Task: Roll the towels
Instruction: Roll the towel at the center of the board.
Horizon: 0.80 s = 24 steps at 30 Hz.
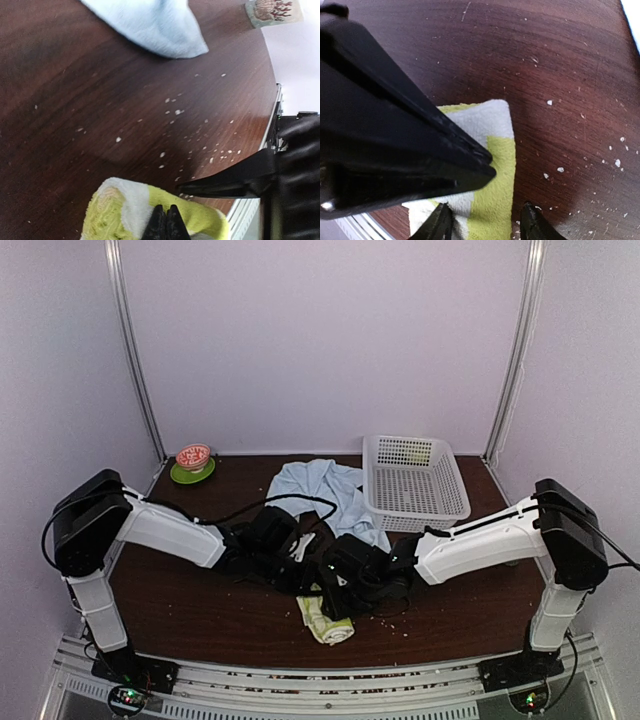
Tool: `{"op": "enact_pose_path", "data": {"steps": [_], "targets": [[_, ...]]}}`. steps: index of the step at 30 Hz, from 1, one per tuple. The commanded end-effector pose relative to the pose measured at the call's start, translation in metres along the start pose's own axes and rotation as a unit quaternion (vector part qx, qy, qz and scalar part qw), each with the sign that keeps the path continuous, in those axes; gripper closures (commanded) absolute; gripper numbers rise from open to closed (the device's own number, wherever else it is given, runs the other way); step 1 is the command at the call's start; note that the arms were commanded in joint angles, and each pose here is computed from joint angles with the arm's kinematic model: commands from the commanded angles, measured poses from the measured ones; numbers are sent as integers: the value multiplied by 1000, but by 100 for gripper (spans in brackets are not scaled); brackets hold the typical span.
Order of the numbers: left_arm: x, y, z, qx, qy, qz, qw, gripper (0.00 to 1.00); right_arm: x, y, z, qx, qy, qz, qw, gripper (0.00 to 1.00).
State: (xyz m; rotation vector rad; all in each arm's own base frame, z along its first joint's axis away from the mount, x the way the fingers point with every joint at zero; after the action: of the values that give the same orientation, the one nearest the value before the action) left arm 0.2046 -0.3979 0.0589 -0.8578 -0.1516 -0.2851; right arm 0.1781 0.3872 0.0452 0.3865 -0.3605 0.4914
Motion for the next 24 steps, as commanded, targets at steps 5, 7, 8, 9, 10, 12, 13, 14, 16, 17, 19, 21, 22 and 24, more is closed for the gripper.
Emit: {"op": "enact_pose_path", "data": {"steps": [5,7,8,9,10,12,13,14,16,17,19,21,22,24], "targets": [[-19,32,-11,13,13,25,1000,100,-6,-1,27,0,-3,13,1000,48],[-20,33,-10,13,11,26,1000,100,-5,0,37,4,-13,17,1000,48],[-21,34,-9,14,10,26,1000,100,-5,2,41,9,-18,20,1000,49],[-21,34,-9,14,10,26,1000,100,-4,5,46,16,-24,24,999,50],[-22,35,-8,13,10,25,1000,100,-4,10,50,23,-27,30,999,52],[-24,37,-7,15,10,26,1000,100,-7,19,52,31,-24,46,998,57],[-24,37,-6,15,9,26,1000,100,-10,23,51,32,-21,55,998,60],[-26,39,-6,17,9,27,999,100,-13,26,49,31,-14,62,997,63],[-28,41,-5,19,8,29,999,100,-20,30,42,27,1,75,997,69],[-29,42,-4,20,7,30,999,100,-24,32,38,23,9,79,997,72],[-32,44,-1,22,6,32,999,100,-32,36,30,17,25,90,996,77],[-35,47,1,25,6,34,999,100,-38,42,23,13,37,104,994,80],[-37,49,2,27,5,35,999,100,-42,46,19,11,45,111,993,80],[-40,52,4,31,6,37,999,100,-47,50,13,4,57,123,991,81]]}}
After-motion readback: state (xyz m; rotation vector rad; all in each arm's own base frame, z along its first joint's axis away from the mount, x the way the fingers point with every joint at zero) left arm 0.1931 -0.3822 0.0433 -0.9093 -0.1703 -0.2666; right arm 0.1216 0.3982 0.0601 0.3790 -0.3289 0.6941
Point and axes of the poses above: each gripper's point midway between its finger pads, its own z axis back along the fingers, its own y axis along the line the jaws close on, x = y × z, the point moved 1 cm from there along z, back along the fingers, and after that the axes turned 8 degrees about z, right-handed, at the moved point
